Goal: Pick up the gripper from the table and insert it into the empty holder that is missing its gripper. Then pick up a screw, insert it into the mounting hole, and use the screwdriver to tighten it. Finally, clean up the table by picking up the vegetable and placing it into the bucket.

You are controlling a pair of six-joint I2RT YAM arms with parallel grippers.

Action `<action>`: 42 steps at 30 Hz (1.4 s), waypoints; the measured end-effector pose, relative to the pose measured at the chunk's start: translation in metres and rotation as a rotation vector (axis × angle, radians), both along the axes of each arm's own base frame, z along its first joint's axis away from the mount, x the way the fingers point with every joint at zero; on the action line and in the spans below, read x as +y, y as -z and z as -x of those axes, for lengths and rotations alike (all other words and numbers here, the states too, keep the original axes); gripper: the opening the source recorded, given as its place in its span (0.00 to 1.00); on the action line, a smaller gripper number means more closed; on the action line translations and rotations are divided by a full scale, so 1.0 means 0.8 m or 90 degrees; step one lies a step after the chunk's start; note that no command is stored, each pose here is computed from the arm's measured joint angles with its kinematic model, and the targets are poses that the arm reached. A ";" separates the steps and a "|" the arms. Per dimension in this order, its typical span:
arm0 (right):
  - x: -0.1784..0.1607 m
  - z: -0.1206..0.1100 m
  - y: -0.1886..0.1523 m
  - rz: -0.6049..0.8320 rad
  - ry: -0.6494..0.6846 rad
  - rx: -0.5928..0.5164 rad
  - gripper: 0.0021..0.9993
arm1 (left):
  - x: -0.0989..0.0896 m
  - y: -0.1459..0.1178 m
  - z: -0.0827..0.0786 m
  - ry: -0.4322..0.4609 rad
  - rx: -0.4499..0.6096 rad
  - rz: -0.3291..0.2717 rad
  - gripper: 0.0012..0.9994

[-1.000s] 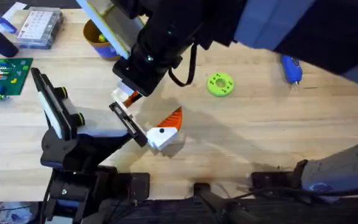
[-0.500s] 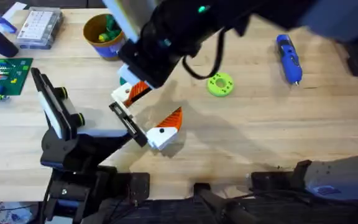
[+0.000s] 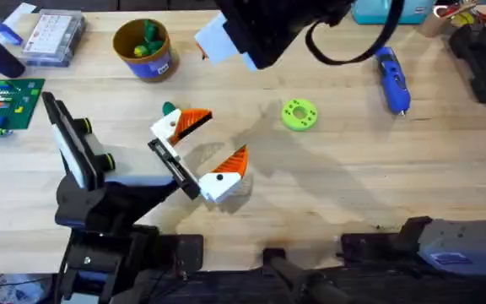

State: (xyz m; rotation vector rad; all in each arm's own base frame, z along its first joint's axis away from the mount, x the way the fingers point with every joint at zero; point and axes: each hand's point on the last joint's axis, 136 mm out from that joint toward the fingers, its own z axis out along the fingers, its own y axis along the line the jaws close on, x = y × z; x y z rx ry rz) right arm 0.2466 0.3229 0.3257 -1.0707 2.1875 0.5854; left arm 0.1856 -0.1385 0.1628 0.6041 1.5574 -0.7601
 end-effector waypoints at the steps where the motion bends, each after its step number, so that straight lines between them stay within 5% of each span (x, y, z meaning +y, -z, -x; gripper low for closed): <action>1: 0.000 0.000 0.000 0.000 0.000 0.000 0.01 | 0.000 0.000 0.000 0.000 0.000 0.000 0.99; 42: 0.076 0.027 0.093 0.069 -0.185 0.059 0.01 | 0.000 0.000 0.000 0.000 0.000 0.000 0.99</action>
